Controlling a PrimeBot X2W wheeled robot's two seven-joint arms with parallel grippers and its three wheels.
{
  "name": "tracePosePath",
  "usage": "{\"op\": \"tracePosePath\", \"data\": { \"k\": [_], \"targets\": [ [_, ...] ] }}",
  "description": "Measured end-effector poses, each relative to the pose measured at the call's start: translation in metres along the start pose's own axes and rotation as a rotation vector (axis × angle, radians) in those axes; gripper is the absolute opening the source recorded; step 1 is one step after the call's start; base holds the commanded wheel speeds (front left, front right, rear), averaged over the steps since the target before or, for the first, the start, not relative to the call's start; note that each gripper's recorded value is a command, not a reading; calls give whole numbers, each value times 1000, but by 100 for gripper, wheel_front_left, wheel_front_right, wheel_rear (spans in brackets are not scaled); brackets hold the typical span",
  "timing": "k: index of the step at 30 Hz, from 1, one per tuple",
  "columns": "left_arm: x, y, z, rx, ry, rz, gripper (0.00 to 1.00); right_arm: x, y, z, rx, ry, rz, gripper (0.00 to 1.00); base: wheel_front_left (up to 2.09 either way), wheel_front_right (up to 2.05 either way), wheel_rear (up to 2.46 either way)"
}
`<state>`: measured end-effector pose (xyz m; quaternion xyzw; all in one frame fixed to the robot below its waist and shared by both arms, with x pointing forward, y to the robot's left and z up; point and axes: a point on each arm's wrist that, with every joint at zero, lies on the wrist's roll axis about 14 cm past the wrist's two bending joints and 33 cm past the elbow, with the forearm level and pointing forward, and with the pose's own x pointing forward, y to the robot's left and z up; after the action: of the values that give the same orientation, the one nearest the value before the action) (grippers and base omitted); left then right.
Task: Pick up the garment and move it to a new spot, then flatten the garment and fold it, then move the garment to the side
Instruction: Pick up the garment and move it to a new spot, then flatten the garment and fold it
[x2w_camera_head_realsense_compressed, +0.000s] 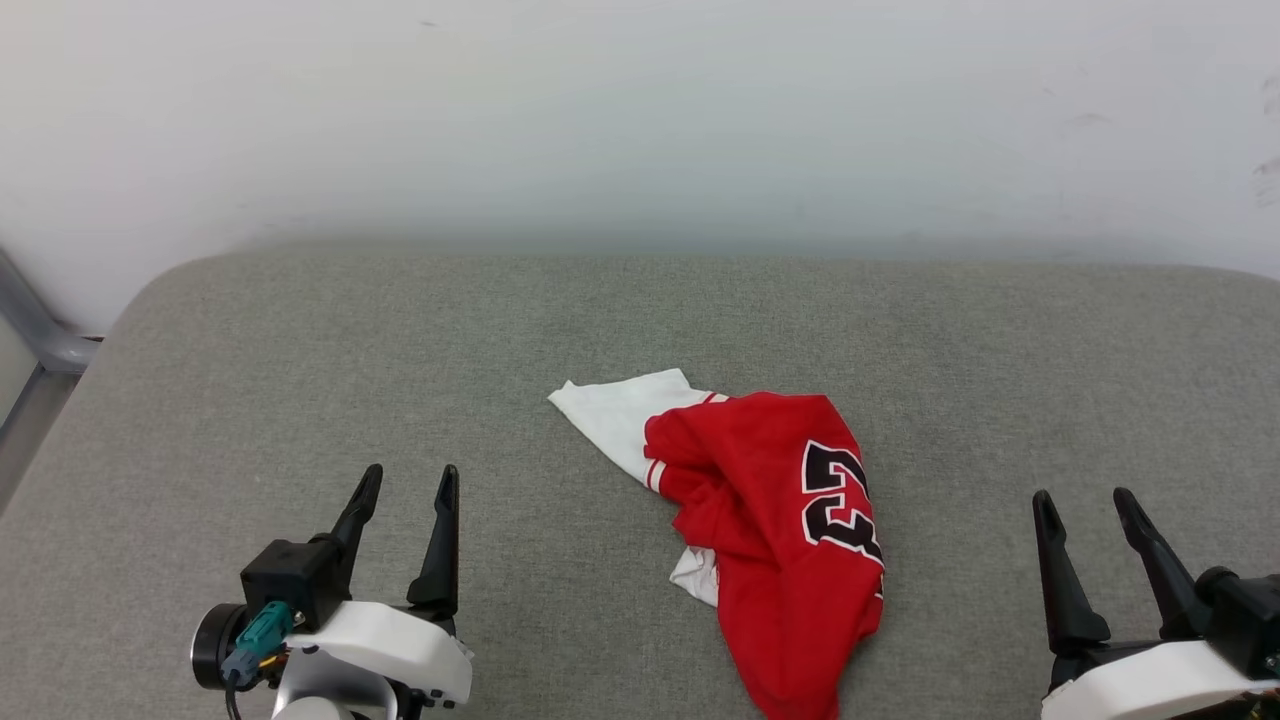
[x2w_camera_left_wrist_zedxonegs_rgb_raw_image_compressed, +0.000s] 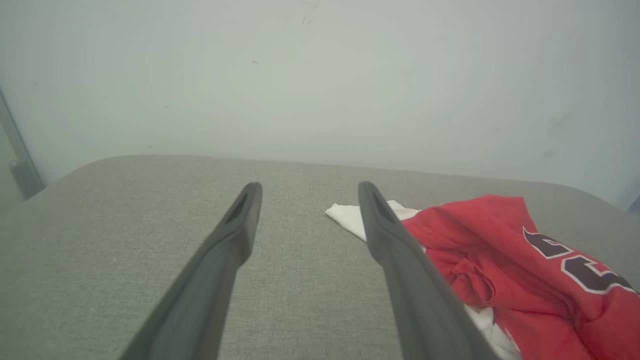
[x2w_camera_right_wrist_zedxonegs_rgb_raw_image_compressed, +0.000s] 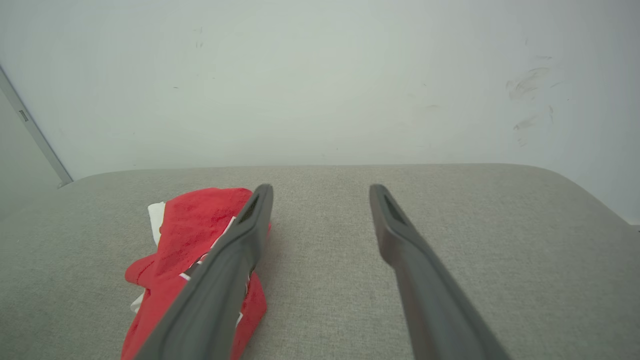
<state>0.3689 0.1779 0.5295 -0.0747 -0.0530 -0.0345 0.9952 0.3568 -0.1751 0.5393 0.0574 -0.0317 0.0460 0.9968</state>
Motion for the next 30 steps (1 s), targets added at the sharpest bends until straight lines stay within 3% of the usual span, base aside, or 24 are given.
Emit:
{"op": "tracePosePath", "data": {
  "k": [7, 12, 22, 30],
  "targets": [
    [1, -6, -3, -3, 5, -15, 100, -2, -2, -2, 1, 10, -8, 100, 0, 0, 0],
    [2, -5, -5, -4, 12, -14, 100, -2, 7, -17, -2, 94, 20, 100, 0, 0, 0],
    [9, -6, -7, -22, 7, -11, 100, -3, 93, -62, -104, 428, 387, 100, 0, 0, 0],
    [16, 3, -12, -31, 13, 19, 100, -26, 116, -119, -191, 750, 585, 100, 0, 0, 0]
  ]
}}
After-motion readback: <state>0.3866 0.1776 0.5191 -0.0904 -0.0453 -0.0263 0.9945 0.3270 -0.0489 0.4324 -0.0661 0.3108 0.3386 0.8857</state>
